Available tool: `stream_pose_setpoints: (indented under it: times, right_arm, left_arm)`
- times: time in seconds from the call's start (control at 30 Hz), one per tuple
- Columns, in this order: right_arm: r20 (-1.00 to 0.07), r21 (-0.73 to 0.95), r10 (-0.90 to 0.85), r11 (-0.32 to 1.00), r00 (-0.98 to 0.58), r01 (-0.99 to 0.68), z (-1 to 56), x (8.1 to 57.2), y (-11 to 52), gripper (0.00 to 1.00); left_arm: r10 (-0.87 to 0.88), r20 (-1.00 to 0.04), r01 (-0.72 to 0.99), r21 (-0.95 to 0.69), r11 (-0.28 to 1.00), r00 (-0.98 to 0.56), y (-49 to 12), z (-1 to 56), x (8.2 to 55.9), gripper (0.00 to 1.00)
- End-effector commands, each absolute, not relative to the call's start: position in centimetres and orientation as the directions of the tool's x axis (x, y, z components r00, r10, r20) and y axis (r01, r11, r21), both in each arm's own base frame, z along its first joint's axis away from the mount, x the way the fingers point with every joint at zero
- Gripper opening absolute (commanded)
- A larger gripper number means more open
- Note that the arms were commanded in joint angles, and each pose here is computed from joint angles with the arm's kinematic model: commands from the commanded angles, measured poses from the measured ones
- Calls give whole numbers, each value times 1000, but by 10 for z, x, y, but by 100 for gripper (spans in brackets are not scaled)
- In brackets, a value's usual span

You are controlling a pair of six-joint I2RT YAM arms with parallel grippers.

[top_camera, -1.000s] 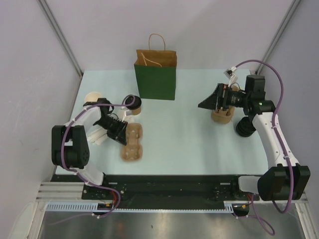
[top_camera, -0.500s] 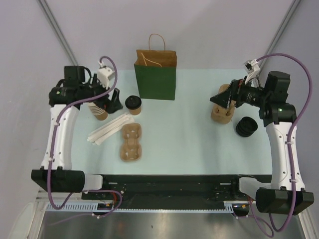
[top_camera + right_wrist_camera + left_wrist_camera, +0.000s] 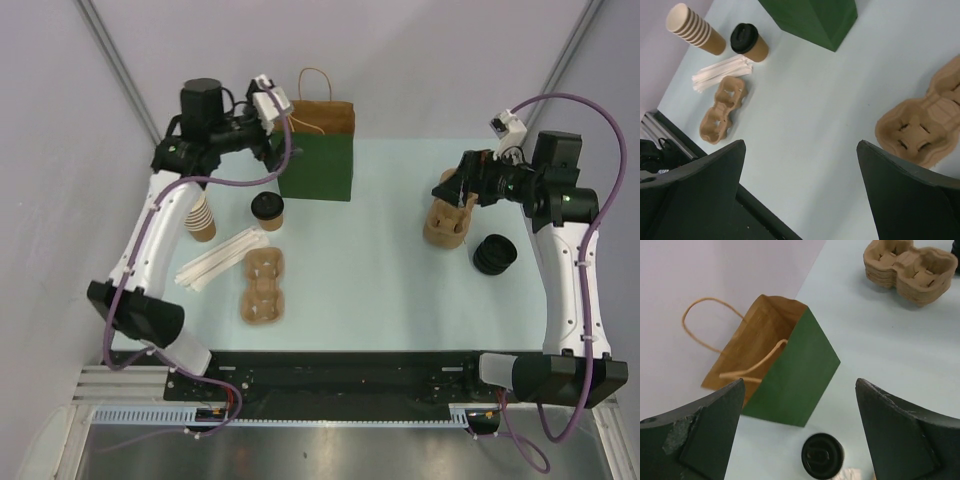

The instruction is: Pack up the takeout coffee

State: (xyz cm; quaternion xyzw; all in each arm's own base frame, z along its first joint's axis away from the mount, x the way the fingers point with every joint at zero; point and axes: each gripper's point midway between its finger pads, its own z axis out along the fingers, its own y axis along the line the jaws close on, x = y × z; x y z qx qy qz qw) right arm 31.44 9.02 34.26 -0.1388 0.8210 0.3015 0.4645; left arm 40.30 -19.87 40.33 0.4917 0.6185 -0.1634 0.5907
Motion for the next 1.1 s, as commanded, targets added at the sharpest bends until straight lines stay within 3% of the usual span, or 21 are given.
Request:
stream_pose_setpoints:
  times: [0.0,0.1,0.3,0.33,0.4,0.7,0.8,0.83,0.9,0.93,1.0,1.07]
  right_arm:
    - [-848,312,17,823,-529,-475,345,320,75,100]
    - [-835,292,-21,830,-550,-475,334,319,71,100]
    - [-832,299,-14,830,-554,-471,331,327,70,100]
    - [-833,302,-14,826,-553,-475,332,327,70,100]
    - [-831,304,-13,828,-557,-472,330,328,69,100]
    - [-823,310,-5,835,-568,-455,329,343,63,99]
    - [-827,312,-2,829,-562,-464,333,347,64,100]
    - [-824,319,1,827,-567,-463,333,350,64,100]
    - [-830,316,1,824,-557,-470,337,353,64,100]
    - [-830,320,2,822,-558,-472,338,355,65,100]
    - [-843,314,2,815,-539,-488,347,358,66,100]
    - [-847,322,9,803,-531,-500,352,362,69,100]
  left_arm:
    - [468,-797,710,577,403,382,-220,429,431,96]
    - [557,-664,677,700,229,499,-257,402,441,95]
    - [624,-522,591,798,116,582,-291,384,475,89]
    - [654,-523,649,758,64,546,-296,349,485,87]
    - [651,-495,627,778,37,575,-303,356,490,85]
    - [724,-418,647,761,-52,549,-311,286,524,80]
    - [724,-422,671,737,-76,546,-309,278,518,67]
    - [722,-426,690,718,-96,544,-308,274,510,56]
    - [703,-431,697,706,-127,565,-309,280,494,47]
    - [695,-435,699,702,-136,572,-310,282,488,36]
    - [653,-444,692,700,-174,613,-313,296,460,26]
    - [619,-432,686,684,-249,656,-315,288,434,10]
